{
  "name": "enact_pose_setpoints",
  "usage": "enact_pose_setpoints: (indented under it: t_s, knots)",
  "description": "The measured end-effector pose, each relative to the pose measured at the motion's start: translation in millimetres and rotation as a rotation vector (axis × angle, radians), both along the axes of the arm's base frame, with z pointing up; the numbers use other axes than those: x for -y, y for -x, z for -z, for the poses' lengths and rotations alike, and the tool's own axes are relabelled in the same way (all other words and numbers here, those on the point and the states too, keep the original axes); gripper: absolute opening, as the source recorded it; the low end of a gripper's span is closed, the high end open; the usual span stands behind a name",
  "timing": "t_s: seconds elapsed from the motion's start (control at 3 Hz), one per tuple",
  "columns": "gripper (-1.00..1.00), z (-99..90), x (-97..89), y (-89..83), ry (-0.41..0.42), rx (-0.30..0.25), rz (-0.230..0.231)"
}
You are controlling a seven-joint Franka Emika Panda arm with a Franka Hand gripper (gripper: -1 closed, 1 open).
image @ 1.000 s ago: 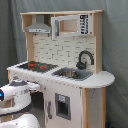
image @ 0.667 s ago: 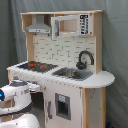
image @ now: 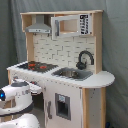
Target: Play with the kitchen
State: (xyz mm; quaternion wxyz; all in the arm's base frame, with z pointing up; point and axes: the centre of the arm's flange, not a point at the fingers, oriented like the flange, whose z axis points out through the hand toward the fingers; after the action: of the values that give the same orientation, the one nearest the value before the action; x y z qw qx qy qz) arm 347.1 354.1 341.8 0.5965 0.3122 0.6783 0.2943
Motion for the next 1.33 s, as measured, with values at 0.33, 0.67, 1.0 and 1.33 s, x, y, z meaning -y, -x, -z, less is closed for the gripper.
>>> enact_pose_setpoints:
  t_s: [0.33,0.67,1.0,1.33]
  knots:
    - [-1.00,-0.1,-0.3,0.0,-0.105,-0.003,0.012]
    - [-1.00,-0.2,-0.5,0.1,-0.215,-0.006,0.024]
    - [-1.00,-0.2,-0.7,0.1,-0.326,-0.009,0.036]
    - [-1.00,-0.3,-1.0,0.1,-0.434,-0.012,0.048]
